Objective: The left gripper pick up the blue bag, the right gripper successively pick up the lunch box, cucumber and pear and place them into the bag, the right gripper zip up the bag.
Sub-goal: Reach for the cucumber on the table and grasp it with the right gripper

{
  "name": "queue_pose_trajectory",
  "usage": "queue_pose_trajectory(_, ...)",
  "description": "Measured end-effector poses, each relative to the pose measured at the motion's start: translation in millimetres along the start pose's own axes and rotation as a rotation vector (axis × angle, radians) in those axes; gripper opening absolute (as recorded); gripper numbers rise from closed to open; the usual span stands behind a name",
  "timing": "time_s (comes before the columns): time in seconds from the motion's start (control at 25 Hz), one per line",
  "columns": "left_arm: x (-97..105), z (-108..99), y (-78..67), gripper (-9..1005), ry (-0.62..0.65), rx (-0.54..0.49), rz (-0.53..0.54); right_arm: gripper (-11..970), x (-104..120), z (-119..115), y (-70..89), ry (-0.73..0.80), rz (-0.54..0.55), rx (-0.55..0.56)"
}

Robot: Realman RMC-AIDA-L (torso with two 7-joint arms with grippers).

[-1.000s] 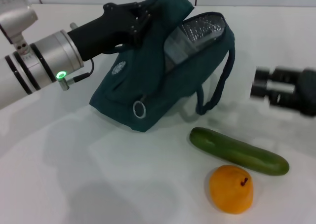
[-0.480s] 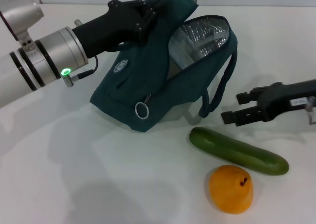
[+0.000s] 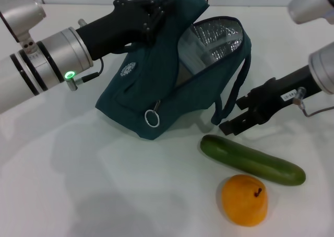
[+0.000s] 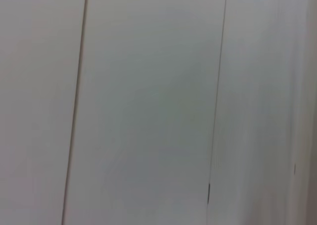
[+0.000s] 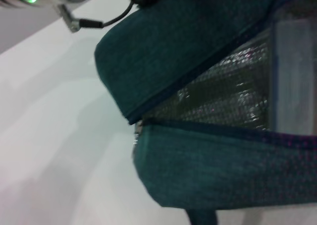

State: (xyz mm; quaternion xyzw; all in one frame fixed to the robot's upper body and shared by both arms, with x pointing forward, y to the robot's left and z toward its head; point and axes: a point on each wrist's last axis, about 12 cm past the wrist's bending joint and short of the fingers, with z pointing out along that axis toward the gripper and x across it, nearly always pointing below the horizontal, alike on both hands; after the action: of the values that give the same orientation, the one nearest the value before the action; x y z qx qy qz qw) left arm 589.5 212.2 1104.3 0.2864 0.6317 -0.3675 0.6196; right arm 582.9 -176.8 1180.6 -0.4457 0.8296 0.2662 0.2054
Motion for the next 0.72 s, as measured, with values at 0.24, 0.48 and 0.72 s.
queue_pose_trajectory(0.24,-1,0,0.8,42,-0.007,-0.006,0.009,884,-13,8,6.7,0.098,-0.039,0.023)
queue_pose_trajectory(0.48,-3,1,1.7,42,-0.021,-0.012,0.008,875,-15,18,9.9,0.175,-0.078,0.030)
queue_pose_trajectory(0.72,-7,6,3.8,42,-0.019,-0.018,0.015,866,-14,32,8.5,0.229,-0.086,0.035)
